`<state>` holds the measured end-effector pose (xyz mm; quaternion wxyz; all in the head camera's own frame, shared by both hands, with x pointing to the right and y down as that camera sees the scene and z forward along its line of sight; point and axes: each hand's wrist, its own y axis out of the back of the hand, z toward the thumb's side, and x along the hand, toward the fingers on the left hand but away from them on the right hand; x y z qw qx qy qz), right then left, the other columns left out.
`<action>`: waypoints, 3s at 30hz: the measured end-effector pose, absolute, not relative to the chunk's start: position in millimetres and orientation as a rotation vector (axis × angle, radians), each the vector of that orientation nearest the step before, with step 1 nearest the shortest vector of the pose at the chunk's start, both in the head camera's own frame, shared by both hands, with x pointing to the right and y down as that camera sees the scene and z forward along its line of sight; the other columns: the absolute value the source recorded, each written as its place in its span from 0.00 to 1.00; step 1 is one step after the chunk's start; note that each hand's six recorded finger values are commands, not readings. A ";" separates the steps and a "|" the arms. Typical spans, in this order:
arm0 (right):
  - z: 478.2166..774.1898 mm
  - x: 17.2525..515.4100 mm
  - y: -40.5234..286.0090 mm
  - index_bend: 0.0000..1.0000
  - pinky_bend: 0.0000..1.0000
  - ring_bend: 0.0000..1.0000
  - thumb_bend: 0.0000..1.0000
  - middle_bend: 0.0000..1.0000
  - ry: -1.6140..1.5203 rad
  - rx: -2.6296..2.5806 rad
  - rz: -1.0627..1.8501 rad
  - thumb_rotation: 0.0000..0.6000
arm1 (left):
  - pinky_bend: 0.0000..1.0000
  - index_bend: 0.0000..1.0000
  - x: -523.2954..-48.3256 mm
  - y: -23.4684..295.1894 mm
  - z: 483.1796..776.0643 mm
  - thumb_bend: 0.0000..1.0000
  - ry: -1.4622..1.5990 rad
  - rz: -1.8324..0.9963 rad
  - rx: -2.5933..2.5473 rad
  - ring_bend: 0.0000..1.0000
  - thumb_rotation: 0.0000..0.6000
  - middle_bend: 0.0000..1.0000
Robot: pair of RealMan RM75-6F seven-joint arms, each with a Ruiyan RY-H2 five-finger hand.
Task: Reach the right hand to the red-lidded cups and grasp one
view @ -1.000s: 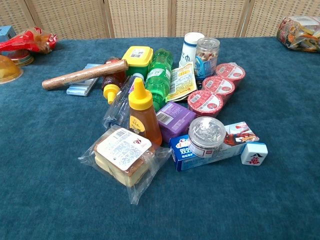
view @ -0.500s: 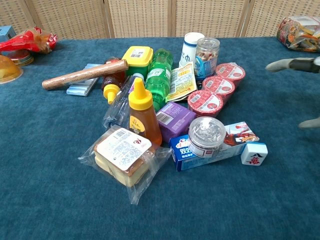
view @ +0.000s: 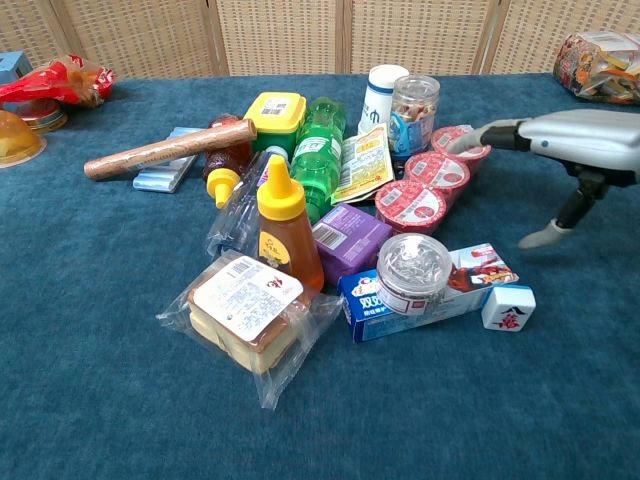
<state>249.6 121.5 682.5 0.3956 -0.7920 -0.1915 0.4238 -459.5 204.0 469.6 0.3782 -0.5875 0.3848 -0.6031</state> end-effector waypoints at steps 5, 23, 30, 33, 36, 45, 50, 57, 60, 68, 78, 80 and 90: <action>684.8 235.4 114.0 0.09 0.00 0.00 0.00 0.08 -0.463 -2.014 1.050 1.00 | 0.00 0.10 -463.8 202.9 473.8 0.01 0.981 -1.564 -1.491 0.00 1.00 0.00; 701.8 192.3 108.8 0.09 0.00 0.00 0.00 0.09 -0.337 -2.007 0.999 1.00 | 0.00 0.10 -466.9 201.8 476.5 0.01 0.981 -1.578 -1.484 0.00 1.00 0.00; 709.2 194.4 108.6 0.09 0.00 0.00 0.00 0.09 -0.325 -2.001 1.026 1.00 | 0.00 0.10 -466.5 201.9 475.8 0.01 0.982 -1.576 -1.485 0.00 1.00 0.00; 710.4 196.7 105.9 0.10 0.00 0.00 0.00 0.11 -0.339 -2.003 1.036 1.00 | 0.00 0.10 -466.7 202.1 475.8 0.01 0.980 -1.578 -1.483 0.00 1.00 0.00; 710.3 199.0 105.4 0.13 0.05 0.00 0.00 0.19 -0.341 -1.999 1.037 1.00 | 0.00 0.10 -466.5 202.2 476.4 0.01 0.980 -1.579 -1.484 0.00 1.00 0.00; 706.7 205.1 113.0 0.47 0.45 0.30 0.00 0.55 -0.347 -2.028 1.010 1.00 | 0.00 0.10 -464.0 202.8 476.2 0.01 0.977 -1.572 -1.488 0.00 1.00 0.00; 701.1 208.8 112.4 0.50 0.51 0.35 0.00 0.58 -0.375 -2.040 1.001 1.00 | 0.00 0.10 -463.4 202.8 474.9 0.01 0.980 -1.568 -1.486 0.00 1.00 0.00; 681.8 223.9 104.9 0.50 0.51 0.35 0.00 0.59 -0.435 -2.018 1.003 1.00 | 0.00 0.10 -461.8 203.5 476.2 0.01 0.974 -1.566 -1.498 0.00 1.00 0.00; 670.4 228.3 101.4 0.50 0.51 0.35 0.00 0.59 -0.459 -2.003 0.999 1.00 | 0.00 0.10 -461.0 203.6 476.7 0.01 0.974 -1.564 -1.503 0.00 1.00 0.00; 640.1 232.0 92.0 0.50 0.51 0.35 0.00 0.59 -0.521 -1.967 0.988 1.00 | 0.00 0.10 -457.9 204.2 476.5 0.01 0.974 -1.553 -1.518 0.00 1.00 0.00; 606.0 215.2 83.5 0.50 0.51 0.35 0.00 0.59 -0.552 -1.936 0.945 1.00 | 0.00 0.10 -458.9 203.6 474.2 0.01 0.984 -1.546 -1.524 0.00 1.00 0.00; 600.2 210.4 82.0 0.50 0.51 0.35 0.00 0.59 -0.553 -1.931 0.934 1.00 | 0.00 0.10 -458.8 203.7 474.0 0.01 0.984 -1.544 -1.527 0.00 1.00 0.00; 572.5 192.1 73.4 0.50 0.51 0.35 0.00 0.59 -0.565 -1.894 0.890 1.00 | 0.00 0.10 -458.1 204.1 472.9 0.01 0.983 -1.538 -1.536 0.00 1.00 0.00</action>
